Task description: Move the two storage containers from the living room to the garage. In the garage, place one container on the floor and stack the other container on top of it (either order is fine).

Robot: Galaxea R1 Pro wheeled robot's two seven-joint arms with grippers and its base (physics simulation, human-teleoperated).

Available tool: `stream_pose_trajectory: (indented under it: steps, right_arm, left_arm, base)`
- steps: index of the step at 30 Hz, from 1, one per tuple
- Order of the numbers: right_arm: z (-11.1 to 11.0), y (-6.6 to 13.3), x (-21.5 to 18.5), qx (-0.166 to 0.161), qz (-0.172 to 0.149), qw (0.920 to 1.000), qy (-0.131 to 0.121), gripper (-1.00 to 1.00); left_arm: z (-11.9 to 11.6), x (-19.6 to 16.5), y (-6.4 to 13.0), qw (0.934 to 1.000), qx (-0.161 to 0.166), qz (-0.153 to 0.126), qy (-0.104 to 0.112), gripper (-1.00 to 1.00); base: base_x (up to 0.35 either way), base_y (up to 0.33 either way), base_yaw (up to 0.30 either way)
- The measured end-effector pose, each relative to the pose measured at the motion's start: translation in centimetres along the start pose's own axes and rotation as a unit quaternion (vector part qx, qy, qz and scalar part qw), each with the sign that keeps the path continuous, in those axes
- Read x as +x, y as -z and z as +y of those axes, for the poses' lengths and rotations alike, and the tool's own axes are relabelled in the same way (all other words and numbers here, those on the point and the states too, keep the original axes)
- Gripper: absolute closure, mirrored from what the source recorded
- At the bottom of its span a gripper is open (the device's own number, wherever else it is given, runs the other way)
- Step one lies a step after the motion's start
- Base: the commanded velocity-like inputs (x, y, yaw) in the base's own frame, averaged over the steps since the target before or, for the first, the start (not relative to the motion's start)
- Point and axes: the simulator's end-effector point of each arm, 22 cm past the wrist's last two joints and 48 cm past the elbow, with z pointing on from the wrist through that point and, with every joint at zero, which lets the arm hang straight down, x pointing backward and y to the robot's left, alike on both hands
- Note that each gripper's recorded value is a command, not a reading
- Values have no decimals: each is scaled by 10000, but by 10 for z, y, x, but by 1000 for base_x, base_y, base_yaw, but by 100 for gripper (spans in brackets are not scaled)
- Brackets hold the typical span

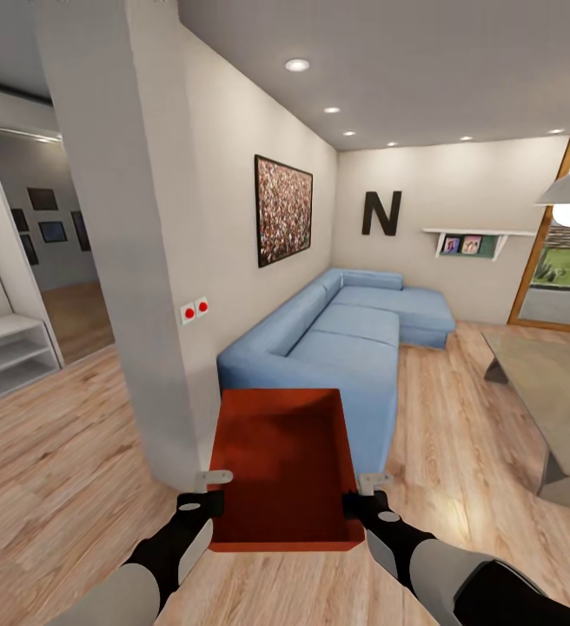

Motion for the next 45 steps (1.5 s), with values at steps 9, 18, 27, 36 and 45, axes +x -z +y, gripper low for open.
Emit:
stream_pose_trajectory:
  steps: [9,18,27,36,45]
  right_arm:
    - [0,3,-7,5,-68,10000,13,100]
    - [-1,6,-15,8,-136,9999,16,100]
    - [-1,10,-22,12,-206,9998,23,100]
    - [-1,13,-30,14,-279,9996,20,100]
    - [-1,16,-36,19,-333,9994,28,100]
  left_arm:
    - [0,-6,4,10000,10,-67,20,100]
    - [0,-13,7,9999,13,-134,30,100]
    - [1,-19,11,9998,19,-203,44,100]
    - [1,-27,15,9996,21,-276,47,100]
    - [1,-32,19,9994,24,-330,61,100]
  base:
    - [0,0,0]
    - [0,0,0]
    - [0,0,0]
    - [0,0,0]
    - [0,0,0]
